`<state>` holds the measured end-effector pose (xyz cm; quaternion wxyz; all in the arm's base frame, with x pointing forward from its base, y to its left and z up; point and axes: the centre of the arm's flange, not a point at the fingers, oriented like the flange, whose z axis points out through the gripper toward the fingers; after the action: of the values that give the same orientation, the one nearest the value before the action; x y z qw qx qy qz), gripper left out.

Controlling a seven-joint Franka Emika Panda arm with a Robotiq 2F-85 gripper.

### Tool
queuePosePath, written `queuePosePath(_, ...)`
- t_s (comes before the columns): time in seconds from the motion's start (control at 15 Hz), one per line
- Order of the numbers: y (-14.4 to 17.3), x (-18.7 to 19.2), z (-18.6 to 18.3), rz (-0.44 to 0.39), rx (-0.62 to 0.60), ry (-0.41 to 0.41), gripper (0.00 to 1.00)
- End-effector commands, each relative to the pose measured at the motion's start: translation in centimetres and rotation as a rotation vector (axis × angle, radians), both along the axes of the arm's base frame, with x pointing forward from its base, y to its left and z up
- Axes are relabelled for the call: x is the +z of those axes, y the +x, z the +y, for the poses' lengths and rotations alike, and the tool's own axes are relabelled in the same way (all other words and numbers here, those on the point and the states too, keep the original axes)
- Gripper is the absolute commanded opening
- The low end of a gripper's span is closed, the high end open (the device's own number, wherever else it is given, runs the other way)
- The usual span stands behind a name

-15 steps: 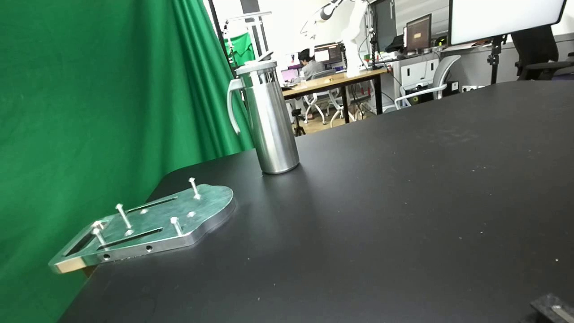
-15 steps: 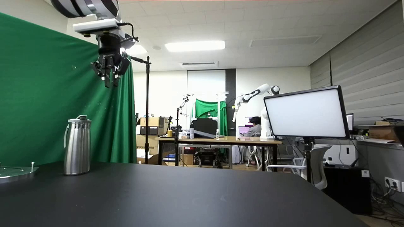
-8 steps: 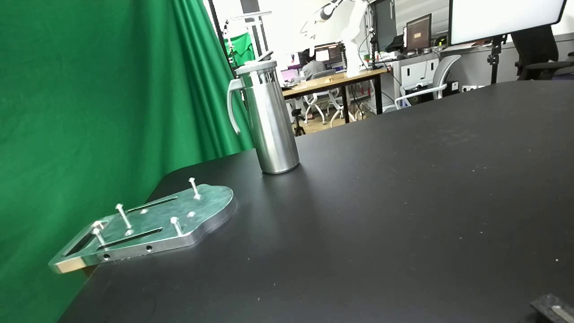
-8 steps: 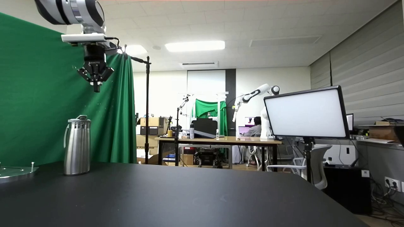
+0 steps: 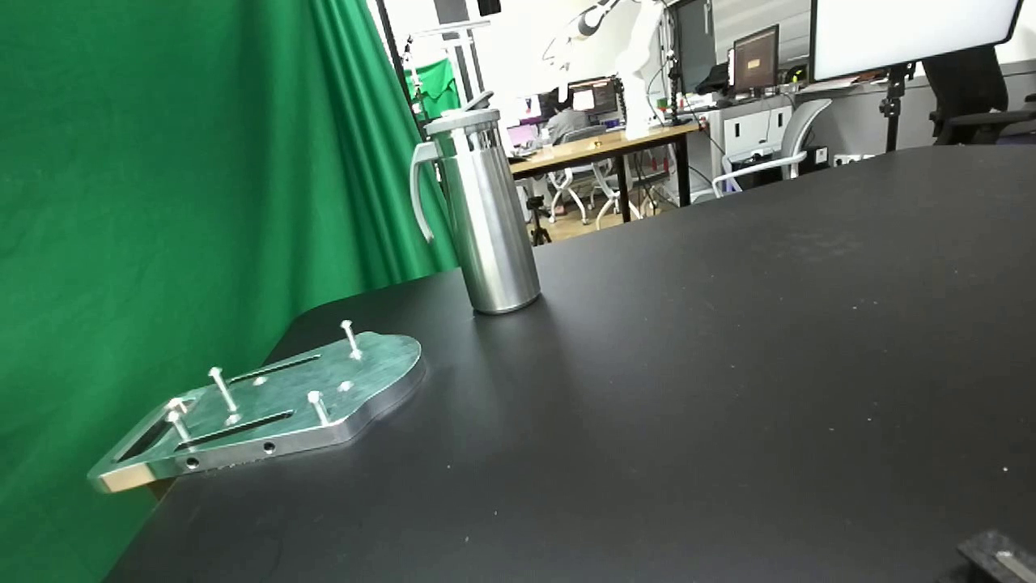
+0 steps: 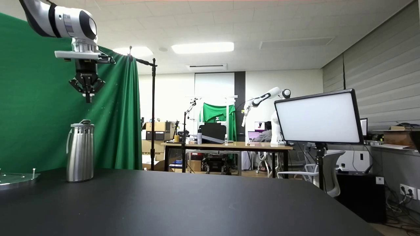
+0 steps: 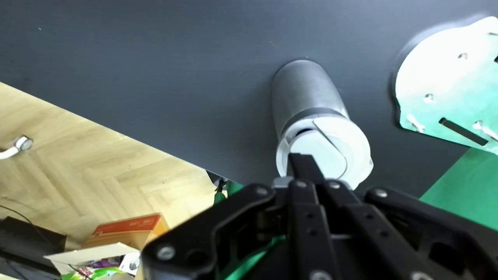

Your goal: Close the lid of the flask

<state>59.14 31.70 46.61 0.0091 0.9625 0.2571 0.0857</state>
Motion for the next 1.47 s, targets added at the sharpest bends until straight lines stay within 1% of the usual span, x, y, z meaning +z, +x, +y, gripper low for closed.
queuePosePath(0.0, 2.7, -1.0, 1.0, -0.013, 0.019, 0.045, 0.00)
queuePosePath(0.13, 3.4, -2.1, 1.4, -0.007, 0.026, 0.043, 0.00)
queuePosePath(0.33, 4.3, -3.5, 1.7, 0.043, 0.024, 0.027, 0.00)
queuePosePath(0.93, 5.4, -6.5, 2.3, 0.150, 0.001, -0.038, 0.00)
queuePosePath(1.27, 6.0, -8.7, 2.4, 0.188, -0.011, -0.063, 0.00)
queuePosePath(1.4, 6.1, -8.6, 2.5, 0.197, -0.013, -0.067, 0.00)
